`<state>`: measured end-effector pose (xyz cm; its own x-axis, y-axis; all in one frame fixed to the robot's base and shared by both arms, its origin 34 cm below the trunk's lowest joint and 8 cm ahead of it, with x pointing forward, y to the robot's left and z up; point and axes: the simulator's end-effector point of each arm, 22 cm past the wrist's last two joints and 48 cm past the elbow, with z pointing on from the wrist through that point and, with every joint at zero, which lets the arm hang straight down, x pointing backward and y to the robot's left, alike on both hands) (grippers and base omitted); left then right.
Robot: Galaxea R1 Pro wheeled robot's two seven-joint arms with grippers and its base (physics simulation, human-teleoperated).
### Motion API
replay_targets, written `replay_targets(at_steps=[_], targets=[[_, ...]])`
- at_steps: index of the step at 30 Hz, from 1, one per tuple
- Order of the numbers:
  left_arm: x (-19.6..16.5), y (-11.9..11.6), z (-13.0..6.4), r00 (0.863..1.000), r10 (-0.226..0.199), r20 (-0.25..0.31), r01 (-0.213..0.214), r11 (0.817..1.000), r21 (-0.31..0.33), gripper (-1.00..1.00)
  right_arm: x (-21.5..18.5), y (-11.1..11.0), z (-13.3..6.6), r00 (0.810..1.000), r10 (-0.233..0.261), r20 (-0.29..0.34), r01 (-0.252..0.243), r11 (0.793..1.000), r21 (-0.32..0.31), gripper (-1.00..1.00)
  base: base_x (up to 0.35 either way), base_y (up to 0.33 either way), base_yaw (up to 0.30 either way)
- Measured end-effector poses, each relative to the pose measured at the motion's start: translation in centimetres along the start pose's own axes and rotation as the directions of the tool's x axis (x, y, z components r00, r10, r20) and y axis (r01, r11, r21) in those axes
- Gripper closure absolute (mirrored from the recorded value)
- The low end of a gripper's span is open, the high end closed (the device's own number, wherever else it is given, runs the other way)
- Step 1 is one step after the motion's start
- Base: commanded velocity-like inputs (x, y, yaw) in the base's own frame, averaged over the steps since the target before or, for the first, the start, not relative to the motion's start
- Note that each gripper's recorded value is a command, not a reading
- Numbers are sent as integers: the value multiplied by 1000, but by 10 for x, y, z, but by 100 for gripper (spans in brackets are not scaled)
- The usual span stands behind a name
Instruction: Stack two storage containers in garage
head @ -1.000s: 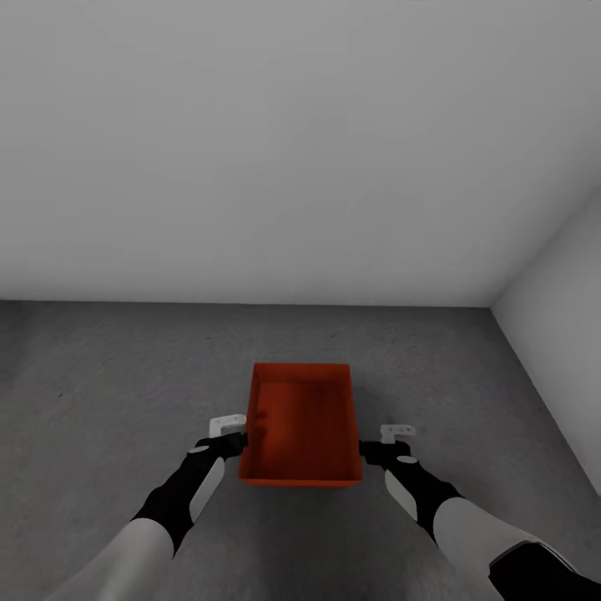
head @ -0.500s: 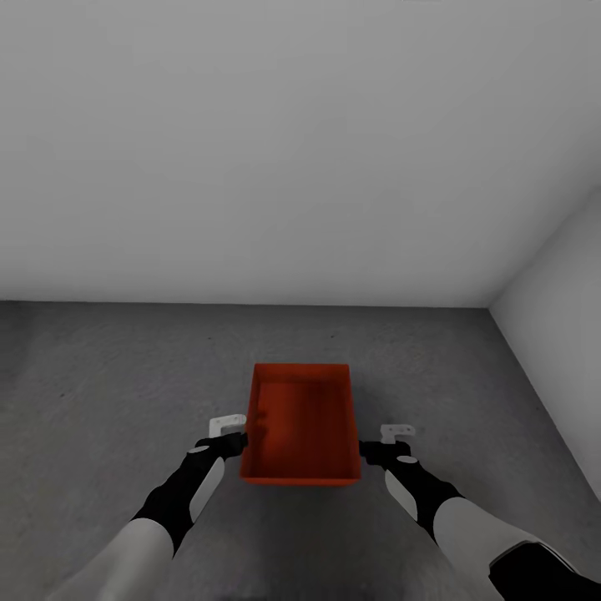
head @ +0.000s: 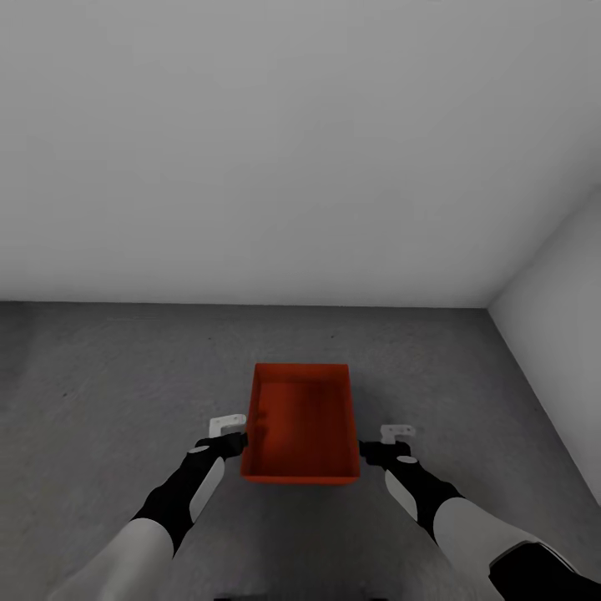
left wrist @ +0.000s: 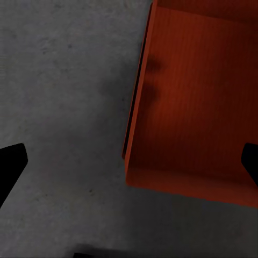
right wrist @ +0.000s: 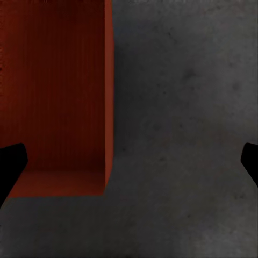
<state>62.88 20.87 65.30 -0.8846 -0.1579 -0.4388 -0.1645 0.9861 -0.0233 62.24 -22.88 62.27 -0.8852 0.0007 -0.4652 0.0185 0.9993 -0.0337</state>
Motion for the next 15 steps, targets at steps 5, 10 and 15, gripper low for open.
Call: replay_targets(at_steps=[5,10,15], targets=[[0,0,-4,1000,0,0,0,1000,0,-100,0,0,-4,1000,0,3,0,1000,0,-100,0,0,0],[1,0,-8,1000,0,0,0,1000,0,-100,0,0,-8,1000,0,3,0,1000,0,-100,0,0,0],[1,1,-11,1000,0,-1,0,1000,0,-100,2,0,-11,1000,0,-2,0,1000,0,-100,0,0,0]])
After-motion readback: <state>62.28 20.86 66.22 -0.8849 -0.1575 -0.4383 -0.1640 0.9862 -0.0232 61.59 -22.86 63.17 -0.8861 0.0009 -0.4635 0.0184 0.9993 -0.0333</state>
